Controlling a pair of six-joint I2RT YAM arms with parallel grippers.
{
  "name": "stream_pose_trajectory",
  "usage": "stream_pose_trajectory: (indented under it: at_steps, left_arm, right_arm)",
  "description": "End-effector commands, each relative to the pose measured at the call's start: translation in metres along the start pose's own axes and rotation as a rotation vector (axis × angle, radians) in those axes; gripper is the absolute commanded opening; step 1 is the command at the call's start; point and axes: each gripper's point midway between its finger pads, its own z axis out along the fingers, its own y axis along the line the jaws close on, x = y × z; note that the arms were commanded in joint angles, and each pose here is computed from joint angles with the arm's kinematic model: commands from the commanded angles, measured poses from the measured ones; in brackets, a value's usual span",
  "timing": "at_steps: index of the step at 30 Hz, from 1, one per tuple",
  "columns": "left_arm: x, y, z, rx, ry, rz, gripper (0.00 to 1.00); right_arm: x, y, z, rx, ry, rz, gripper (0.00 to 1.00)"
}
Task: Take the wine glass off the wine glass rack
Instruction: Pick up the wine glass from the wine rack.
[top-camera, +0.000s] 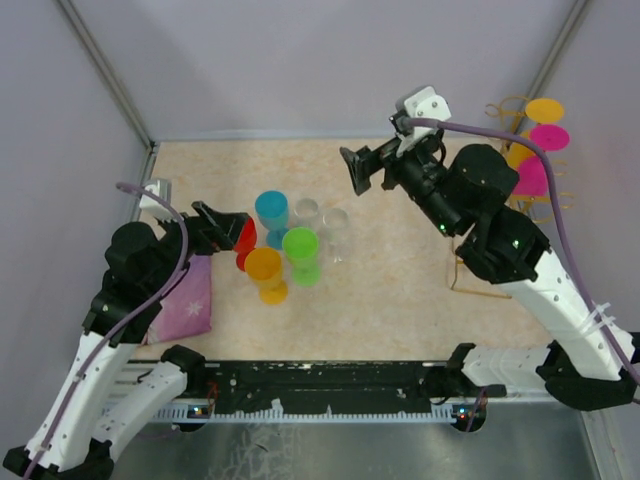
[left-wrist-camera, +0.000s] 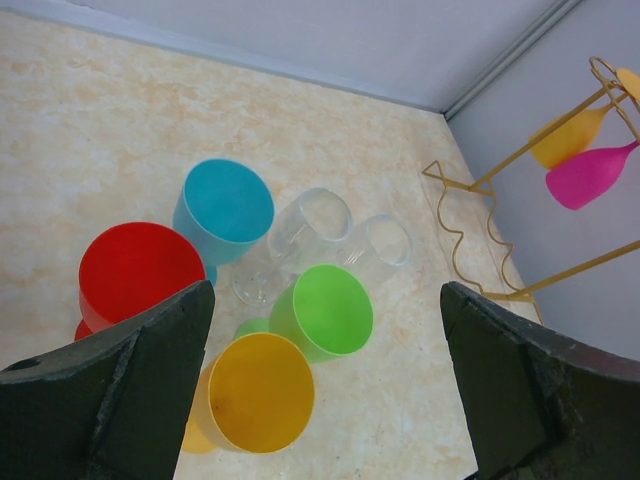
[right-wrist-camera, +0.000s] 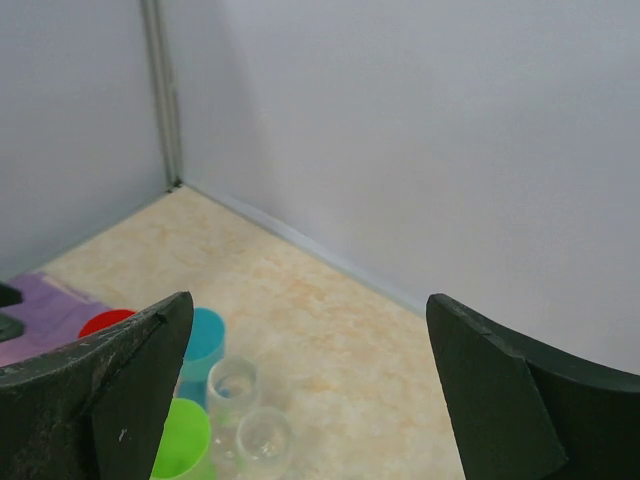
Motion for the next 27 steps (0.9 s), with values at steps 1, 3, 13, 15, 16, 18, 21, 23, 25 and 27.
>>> stream_pose_trajectory:
  at_steps: [1, 3, 13, 15, 16, 18, 21, 23, 25, 27]
  left_arm:
    - [0.01, 0.006, -0.001, -0.007, 0.008, -0.022, 0.99]
    - [0.01, 0.005, -0.003, 0.003, 0.007, -0.02, 0.99]
    - [-0.004, 0.005, -0.025, 0.022, -0.105, 0.009, 0.99]
    - [-0.003, 0.007, -0.027, 0.017, -0.105, 0.008, 0.99]
    - [-0.003, 0.007, -0.028, 0.018, -0.105, 0.008, 0.99]
    - [-0.004, 0.005, -0.029, 0.028, -0.106, 0.009, 0.99]
    - [-0.011, 0.001, -0.032, 0.042, -0.125, 0.054, 0.99]
    - [-0.017, 0.0, -0.035, 0.041, -0.137, 0.086, 0.99]
    - [-0.018, -0.001, -0.037, 0.041, -0.132, 0.105, 0.99]
    - [-0.016, -0.001, -0.038, 0.045, -0.12, 0.103, 0.99]
  right_arm:
    - [0.0, -0.043, 0.01, 0.197, 0.091, -0.12, 0.99]
    - [0.004, -0.056, 0.016, 0.218, 0.119, -0.107, 0.99]
    - [0.011, -0.157, 0.003, 0.382, 0.142, 0.17, 0.99]
    - [0.014, -0.176, -0.005, 0.406, 0.152, 0.236, 0.99]
    - [0.013, -0.186, -0.01, 0.428, 0.15, 0.257, 0.99]
    - [0.013, -0.202, -0.019, 0.467, 0.149, 0.29, 0.99]
    - [0.013, -0.225, -0.033, 0.52, 0.137, 0.331, 0.99]
    - [0.013, -0.241, -0.042, 0.537, 0.127, 0.369, 0.98]
    - [0.017, -0.263, -0.052, 0.595, 0.127, 0.4, 0.96]
    - [0.023, -0.281, -0.061, 0.648, 0.132, 0.428, 0.94]
